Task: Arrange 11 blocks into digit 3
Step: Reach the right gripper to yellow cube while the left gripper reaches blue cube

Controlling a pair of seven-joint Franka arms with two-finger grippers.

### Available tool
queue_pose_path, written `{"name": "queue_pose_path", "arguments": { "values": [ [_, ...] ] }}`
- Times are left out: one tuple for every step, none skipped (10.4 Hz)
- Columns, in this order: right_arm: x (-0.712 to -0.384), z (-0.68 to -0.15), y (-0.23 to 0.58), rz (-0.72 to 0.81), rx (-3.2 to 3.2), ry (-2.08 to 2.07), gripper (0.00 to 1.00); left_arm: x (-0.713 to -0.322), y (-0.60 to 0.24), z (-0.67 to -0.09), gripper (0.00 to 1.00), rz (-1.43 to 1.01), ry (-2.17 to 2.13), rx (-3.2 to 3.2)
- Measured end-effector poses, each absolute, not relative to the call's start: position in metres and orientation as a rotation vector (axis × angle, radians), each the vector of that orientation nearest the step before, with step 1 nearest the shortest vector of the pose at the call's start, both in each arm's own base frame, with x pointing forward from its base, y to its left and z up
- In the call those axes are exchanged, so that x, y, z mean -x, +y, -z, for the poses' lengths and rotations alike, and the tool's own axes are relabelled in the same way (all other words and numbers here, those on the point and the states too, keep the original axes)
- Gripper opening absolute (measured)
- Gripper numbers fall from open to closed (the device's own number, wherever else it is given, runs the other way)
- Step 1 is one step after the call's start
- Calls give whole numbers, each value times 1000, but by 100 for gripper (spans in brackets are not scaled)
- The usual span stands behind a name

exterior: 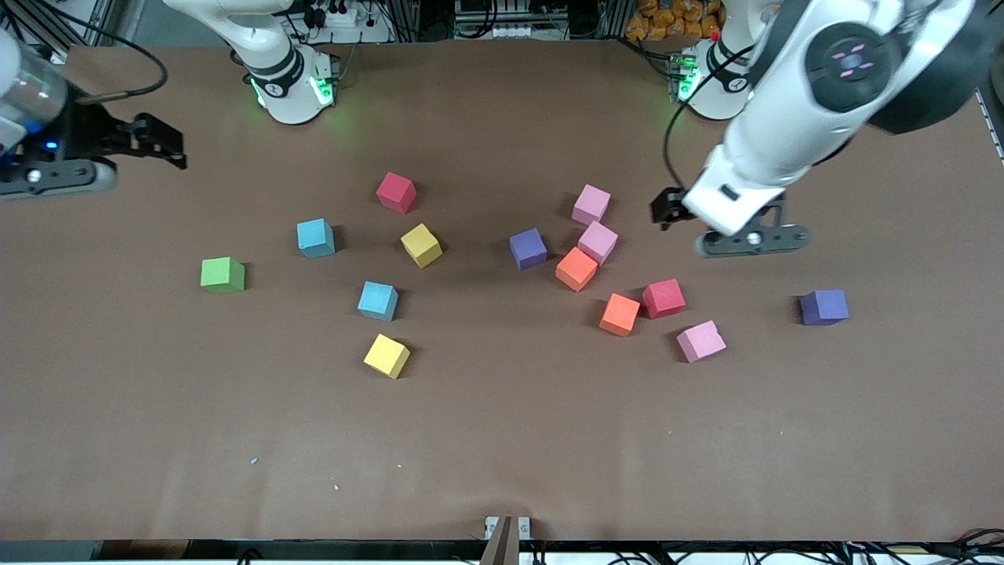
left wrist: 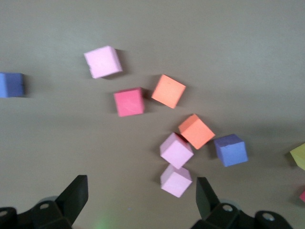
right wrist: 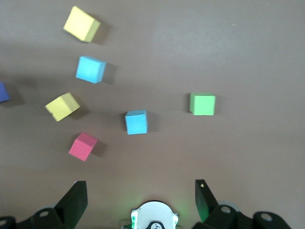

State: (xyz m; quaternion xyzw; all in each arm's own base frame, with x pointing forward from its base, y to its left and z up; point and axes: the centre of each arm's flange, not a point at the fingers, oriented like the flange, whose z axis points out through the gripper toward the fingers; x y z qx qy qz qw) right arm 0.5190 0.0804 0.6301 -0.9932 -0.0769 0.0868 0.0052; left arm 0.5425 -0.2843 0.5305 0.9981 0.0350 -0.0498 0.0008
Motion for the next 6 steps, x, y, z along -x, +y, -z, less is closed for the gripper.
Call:
{"name": "queue_pose_path", "arguments": {
  "values": [
    [-519, -621, 94, -273, 3104, -279, 100, -538, -311, -513, 100, 170, 132, -3132],
    [-519, -611, 111, -277, 3098, -323, 100, -531, -341, -492, 100, 183, 163, -3128],
    [-519, -599, 127, -275, 3095, -366, 100, -524, -372, -466, 100, 193, 212, -3120],
    [-519, -584, 139, -271, 3093, -397, 100, -515, -400, -438, 100, 202, 255, -3112],
    [-519, -567, 149, -268, 3090, -424, 100, -507, -423, -411, 100, 214, 286, -3105],
    [-518, -550, 162, -259, 3086, -458, 100, -500, -439, -385, 100, 226, 316, -3098]
  ]
}}
